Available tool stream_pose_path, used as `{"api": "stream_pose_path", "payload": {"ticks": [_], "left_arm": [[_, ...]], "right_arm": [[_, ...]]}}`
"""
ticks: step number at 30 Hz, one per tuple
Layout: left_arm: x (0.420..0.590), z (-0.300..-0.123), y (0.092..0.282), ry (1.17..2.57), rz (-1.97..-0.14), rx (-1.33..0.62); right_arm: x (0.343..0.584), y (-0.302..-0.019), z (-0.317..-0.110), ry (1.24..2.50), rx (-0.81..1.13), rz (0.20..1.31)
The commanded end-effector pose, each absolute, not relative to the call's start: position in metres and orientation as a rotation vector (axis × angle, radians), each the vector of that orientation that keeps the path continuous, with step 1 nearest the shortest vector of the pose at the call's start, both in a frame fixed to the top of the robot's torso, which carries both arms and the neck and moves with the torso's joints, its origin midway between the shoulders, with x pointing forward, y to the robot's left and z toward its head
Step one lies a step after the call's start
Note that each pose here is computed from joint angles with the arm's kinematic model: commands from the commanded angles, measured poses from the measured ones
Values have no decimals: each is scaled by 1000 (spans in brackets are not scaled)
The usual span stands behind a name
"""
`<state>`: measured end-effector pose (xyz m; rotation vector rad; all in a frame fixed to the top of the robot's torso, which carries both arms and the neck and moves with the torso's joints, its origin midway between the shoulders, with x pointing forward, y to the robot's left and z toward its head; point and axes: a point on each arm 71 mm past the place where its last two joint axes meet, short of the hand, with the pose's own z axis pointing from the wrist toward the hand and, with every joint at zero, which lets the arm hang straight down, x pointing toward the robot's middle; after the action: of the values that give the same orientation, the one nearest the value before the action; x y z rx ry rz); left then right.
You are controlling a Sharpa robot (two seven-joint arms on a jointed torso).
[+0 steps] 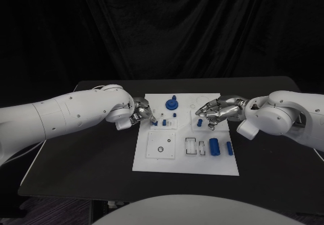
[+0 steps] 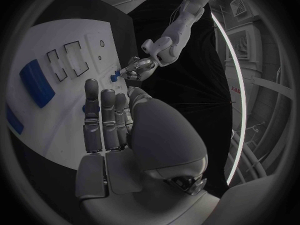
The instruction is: Assemble the parts on the task board
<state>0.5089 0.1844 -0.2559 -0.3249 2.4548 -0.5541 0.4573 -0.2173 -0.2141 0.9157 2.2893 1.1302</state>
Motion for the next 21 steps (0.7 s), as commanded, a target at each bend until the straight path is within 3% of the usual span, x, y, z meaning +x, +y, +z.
{"api": "stream_pose_path", "payload": {"ticks": [1, 21], "left_arm": [[507, -259, 182, 2472, -570, -312], [506, -263, 185, 2501, -544, -311]], "right_arm": [[456, -217, -216, 2318, 910, 1123], [454, -217, -217, 2340, 905, 1120]]}}
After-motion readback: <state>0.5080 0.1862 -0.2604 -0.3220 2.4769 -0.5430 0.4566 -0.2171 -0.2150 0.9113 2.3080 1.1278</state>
